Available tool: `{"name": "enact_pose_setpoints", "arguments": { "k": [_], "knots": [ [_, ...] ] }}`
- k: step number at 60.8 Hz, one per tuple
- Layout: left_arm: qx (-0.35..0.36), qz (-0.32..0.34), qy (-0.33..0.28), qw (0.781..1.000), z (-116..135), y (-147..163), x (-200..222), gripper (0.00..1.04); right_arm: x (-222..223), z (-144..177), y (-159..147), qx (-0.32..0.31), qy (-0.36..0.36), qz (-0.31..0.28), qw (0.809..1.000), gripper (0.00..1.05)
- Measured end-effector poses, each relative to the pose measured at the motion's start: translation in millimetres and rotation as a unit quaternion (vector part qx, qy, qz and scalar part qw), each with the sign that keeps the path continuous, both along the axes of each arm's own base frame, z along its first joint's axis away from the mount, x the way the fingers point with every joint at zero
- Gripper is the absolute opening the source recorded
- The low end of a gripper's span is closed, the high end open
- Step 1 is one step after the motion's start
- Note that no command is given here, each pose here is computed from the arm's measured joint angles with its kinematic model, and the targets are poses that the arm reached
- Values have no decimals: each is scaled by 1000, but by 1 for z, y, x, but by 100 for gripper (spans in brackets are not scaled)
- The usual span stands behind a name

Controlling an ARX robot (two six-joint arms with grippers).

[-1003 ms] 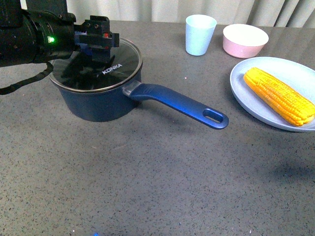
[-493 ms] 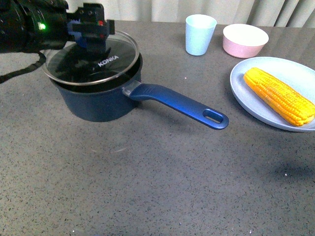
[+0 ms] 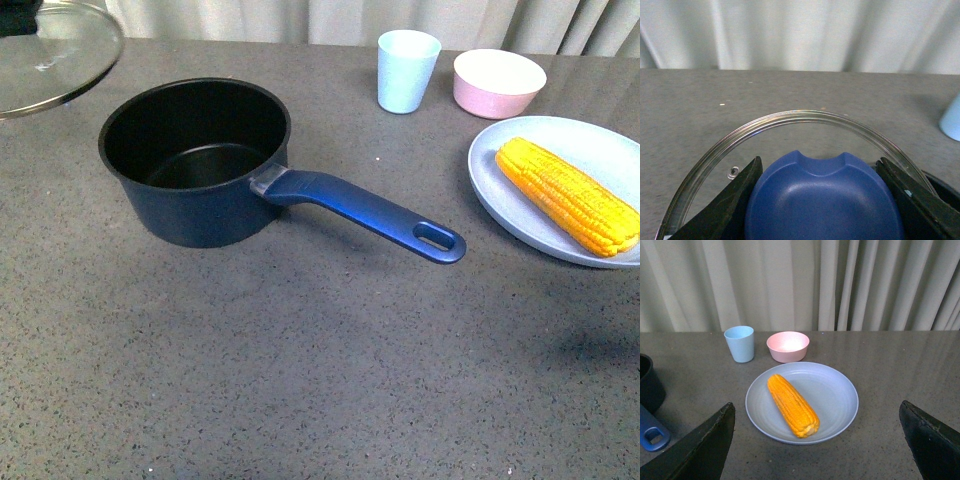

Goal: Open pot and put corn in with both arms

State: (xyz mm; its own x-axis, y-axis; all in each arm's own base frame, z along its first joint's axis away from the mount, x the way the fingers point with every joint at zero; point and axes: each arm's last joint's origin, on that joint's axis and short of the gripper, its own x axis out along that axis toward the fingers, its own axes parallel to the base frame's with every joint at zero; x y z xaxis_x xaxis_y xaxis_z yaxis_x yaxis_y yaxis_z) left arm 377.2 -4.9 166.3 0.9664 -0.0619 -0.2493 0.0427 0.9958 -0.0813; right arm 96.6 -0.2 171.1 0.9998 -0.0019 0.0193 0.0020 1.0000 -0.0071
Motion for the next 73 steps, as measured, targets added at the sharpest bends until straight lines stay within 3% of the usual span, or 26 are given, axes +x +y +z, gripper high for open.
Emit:
{"name": "enact_pose_setpoints", "arguments": {
  "k": [7, 16, 46, 73],
  "knots": [
    [-12, 50, 8, 999, -11, 32, 5, 61, 0, 0, 0, 0, 0, 0, 1000, 96],
    [-12, 73, 16, 997, -26, 49, 9, 61, 0, 0, 0, 0, 0, 0, 1000, 96],
    [-21, 98, 34, 994, -78, 70, 8, 61, 0, 0, 0, 0, 0, 0, 1000, 96],
    [-23, 91, 59, 994, -109, 64, 3, 61, 0, 0, 0, 0, 0, 0, 1000, 96]
  ]
}}
